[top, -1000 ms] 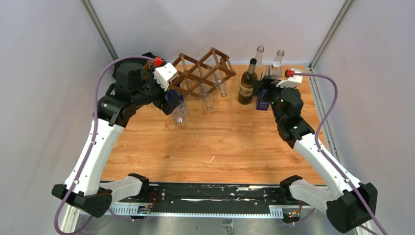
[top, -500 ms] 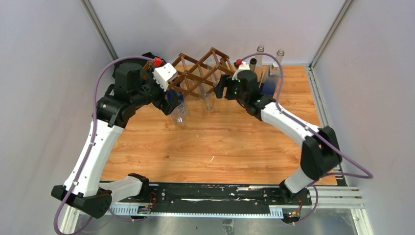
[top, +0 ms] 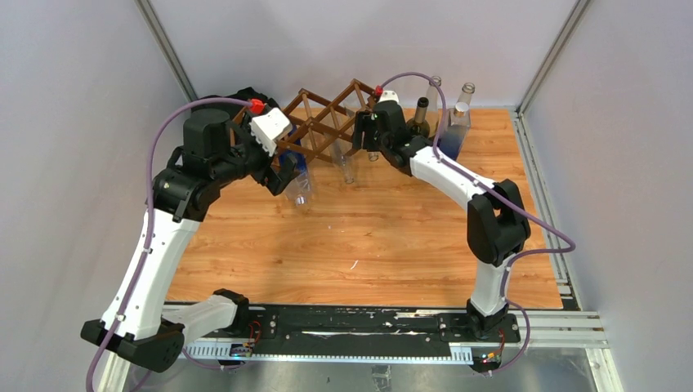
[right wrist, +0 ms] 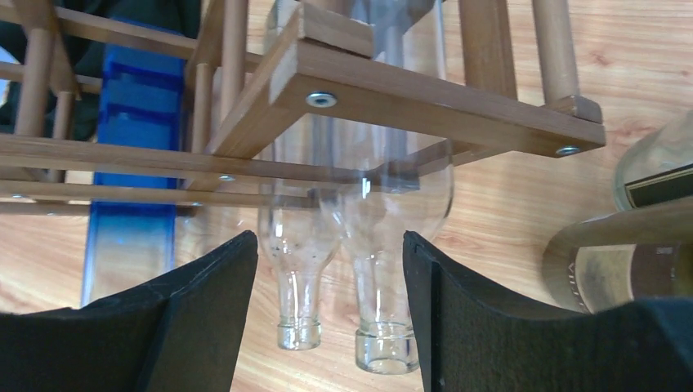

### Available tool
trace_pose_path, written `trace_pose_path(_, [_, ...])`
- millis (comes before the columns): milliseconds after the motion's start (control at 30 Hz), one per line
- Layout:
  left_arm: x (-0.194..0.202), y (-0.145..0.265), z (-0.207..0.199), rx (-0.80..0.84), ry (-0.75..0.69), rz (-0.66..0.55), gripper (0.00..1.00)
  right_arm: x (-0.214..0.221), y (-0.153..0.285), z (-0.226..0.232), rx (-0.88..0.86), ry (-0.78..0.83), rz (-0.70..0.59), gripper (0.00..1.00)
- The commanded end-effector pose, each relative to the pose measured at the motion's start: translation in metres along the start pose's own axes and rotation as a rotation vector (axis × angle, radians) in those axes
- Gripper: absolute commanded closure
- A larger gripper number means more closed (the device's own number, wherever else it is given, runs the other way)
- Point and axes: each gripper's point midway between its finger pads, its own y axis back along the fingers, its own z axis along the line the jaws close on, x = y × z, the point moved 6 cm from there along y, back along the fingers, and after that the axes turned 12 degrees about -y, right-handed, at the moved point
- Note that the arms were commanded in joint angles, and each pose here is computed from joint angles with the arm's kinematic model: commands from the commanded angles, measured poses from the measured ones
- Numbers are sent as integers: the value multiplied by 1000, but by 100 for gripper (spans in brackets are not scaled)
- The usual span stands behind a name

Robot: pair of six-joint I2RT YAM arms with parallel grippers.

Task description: Take the wine bottle off the wine rack

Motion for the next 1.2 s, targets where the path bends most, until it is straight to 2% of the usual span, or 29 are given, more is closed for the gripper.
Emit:
trace_pose_path(0, [2,6,-3,5,-12,-5,0,8,-6,-11,92,62,13,31])
trace_pose_path(500, [2,5,-3,12,-10,-8,0,36,-31,-14,144,148,56,34])
trace_pose_path(800, [3,9,-4,1,-29,-9,0,33,-34,-9,150,166,48,46])
trace_pose_path(867, [3,10,-4,1,-30,-10,0,32,-32,-10,155,176,48,43])
trace_pose_path(1000, [2,10,-5,4,-29,-15,0,30,-31,-14,167,184,52,28])
trace_pose_path(1167, [1,12,-5,0,-30,-18,0,29,-36,-18,172,176,65,27])
